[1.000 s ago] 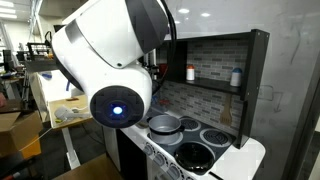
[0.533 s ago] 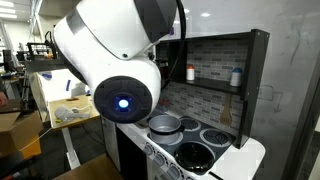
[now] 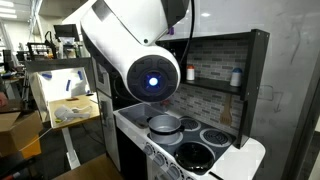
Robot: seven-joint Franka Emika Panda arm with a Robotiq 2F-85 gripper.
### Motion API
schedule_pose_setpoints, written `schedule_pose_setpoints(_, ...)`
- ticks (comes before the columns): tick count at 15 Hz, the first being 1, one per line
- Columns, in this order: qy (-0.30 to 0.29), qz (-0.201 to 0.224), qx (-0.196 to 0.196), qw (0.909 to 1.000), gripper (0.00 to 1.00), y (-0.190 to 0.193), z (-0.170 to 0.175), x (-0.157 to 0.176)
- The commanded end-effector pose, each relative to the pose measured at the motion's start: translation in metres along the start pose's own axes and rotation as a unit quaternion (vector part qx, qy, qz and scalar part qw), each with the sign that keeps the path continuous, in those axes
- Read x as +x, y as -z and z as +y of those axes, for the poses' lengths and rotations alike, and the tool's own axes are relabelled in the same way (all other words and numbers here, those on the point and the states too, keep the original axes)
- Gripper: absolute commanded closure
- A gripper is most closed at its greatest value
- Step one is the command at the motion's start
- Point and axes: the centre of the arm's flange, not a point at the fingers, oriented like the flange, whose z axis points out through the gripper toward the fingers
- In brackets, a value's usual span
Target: Open the left door of the top cabinet.
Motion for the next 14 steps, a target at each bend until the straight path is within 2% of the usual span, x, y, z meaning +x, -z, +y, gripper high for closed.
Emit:
schedule_pose_setpoints(1, 0.012, 0.003, -0.017, 0.9998, 0.0, -0.0151, -0.0123, -0.0004)
schedule_pose_setpoints(2, 0.005, -0.001, -0.008, 1.0, 0.0, -0.0086, -0.0042, 0.0002)
schedule_pose_setpoints(14, 0.004, -0.004, -0.015, 0.9999, 0.0, -0.0131, -0.0048, 0.0045)
